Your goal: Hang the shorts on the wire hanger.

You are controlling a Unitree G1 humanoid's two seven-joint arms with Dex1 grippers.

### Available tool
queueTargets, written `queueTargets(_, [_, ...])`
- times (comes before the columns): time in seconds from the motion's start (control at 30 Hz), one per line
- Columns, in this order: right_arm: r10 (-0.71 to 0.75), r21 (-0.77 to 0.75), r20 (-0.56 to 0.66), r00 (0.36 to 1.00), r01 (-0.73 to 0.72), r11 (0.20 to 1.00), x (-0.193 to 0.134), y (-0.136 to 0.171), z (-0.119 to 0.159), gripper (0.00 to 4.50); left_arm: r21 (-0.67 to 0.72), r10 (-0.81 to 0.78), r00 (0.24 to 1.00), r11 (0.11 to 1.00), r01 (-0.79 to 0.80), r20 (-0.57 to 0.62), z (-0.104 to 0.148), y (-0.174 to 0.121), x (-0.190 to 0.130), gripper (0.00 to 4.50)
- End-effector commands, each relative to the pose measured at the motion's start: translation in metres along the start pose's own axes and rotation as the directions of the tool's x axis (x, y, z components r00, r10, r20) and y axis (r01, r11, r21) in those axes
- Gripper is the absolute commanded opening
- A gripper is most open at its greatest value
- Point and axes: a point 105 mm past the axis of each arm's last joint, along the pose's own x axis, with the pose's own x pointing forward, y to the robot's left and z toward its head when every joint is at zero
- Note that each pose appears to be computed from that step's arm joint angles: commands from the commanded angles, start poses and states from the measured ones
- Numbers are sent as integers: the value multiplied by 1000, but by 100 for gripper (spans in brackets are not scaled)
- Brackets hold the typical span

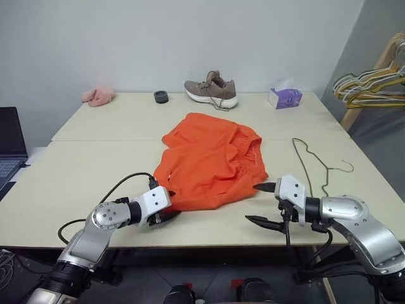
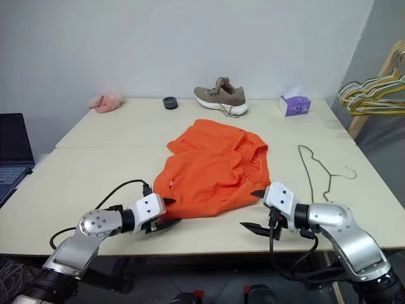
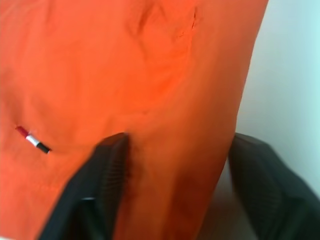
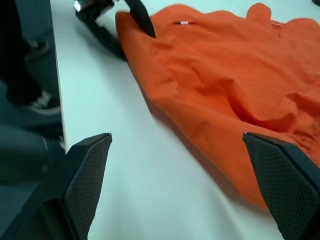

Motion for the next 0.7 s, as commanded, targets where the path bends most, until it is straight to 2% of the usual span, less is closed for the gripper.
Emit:
queueTargets(0.03, [-32,-174,-42,999,25,984,6,-18,0,450,24,46,998,999,-45,-32,-6,10,-3,171])
queueTargets(0.13, [-69,-375,-131,989,15,927,21,-42,-12,450,25,91,995,996,-90,-42,-10,20,-12,74])
queueTargets(0.2, [-60,-447,-167,984,-21,894,29,-51,-16,450,28,113,992,993,-111,-48,-13,24,-16,11])
queueTargets(0.33, [-43,-547,-199,979,-75,834,41,-61,-20,450,28,137,990,990,-135,-45,-13,27,-20,5])
queueTargets(0.47, [-18,-641,-235,972,-141,754,69,-71,-17,450,29,172,985,985,-171,-33,-11,32,-25,5])
queueTargets(0.6, [-33,-676,-216,976,-125,726,80,-80,-10,363,29,181,983,983,-180,-26,-10,33,-26,0])
queueTargets(0.7, [-90,-708,-189,978,-72,703,82,-93,-2,250,31,184,983,983,-183,-26,-10,33,-26,0])
